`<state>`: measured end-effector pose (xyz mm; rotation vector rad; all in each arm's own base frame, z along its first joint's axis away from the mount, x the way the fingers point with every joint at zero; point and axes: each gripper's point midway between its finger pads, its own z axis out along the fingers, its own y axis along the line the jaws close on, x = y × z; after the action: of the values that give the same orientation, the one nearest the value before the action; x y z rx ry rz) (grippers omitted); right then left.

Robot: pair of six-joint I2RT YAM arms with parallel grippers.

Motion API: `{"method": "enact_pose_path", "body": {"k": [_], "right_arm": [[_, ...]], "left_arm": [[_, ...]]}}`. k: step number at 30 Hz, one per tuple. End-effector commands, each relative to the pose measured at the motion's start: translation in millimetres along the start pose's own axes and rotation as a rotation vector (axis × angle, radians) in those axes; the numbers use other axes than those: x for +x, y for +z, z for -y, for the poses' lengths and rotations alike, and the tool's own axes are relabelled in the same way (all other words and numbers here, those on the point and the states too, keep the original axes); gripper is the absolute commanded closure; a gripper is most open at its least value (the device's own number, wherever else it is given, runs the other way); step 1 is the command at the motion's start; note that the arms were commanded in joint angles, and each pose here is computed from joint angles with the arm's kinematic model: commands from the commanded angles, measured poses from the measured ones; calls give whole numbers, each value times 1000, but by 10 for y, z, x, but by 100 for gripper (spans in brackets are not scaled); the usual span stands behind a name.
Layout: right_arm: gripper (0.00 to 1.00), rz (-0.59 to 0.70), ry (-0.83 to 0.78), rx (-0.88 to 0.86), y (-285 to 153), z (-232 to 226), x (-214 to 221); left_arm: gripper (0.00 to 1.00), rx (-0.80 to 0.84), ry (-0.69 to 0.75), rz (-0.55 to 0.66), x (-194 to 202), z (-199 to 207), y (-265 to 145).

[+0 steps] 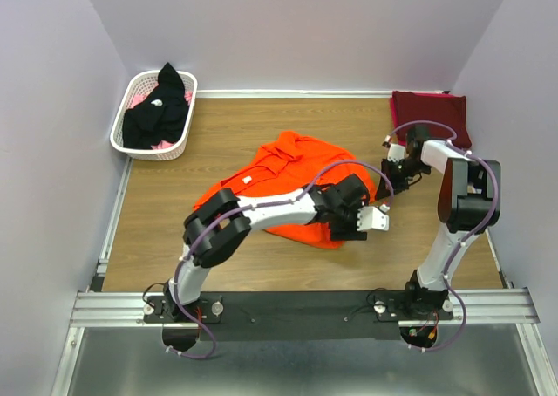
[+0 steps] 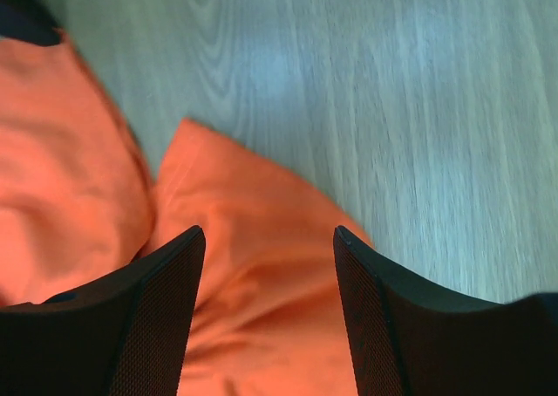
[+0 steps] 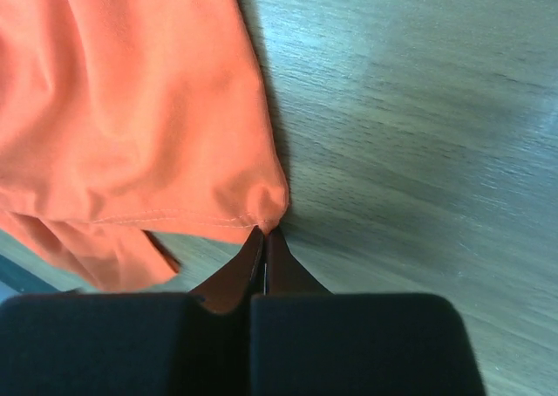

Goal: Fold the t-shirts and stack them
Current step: Flatten out the tshirt

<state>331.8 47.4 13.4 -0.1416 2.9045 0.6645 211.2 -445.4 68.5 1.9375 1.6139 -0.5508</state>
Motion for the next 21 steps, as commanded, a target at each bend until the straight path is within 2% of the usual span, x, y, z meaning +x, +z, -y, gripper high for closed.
{"method": "enact_pose_path", "body": {"k": [1, 6, 9, 11, 12, 13, 16, 19, 21], "right_arm": [[99, 28, -38, 84, 33, 134, -24], [99, 72, -52, 94, -115, 80, -147], [99, 96, -60, 100, -195, 56, -233], [99, 115, -68, 122, -252, 81, -327], [99, 121, -72, 129, -266, 91, -361], [99, 129, -77, 148, -286, 130, -428], [99, 151, -84, 167, -331, 188, -563], [99, 176, -85, 204, -400, 309, -743], [99, 200, -89, 223, -474, 376, -874]], "left_arm": [[31, -87, -48, -20, -36, -188, 208], [31, -72, -57, -64, 110, -176, 394], [49, -4, -68, -78, 173, -60, 493], [71, 101, -68, -59, 139, 153, 535], [77, 139, -57, -43, 60, 237, 519], [86, 192, -46, -7, -52, 349, 498], [98, 307, 32, 89, -488, 714, 400], [100, 396, 125, 236, -1140, 1072, 109], [100, 406, 171, 333, -1532, 1146, -153]]}}
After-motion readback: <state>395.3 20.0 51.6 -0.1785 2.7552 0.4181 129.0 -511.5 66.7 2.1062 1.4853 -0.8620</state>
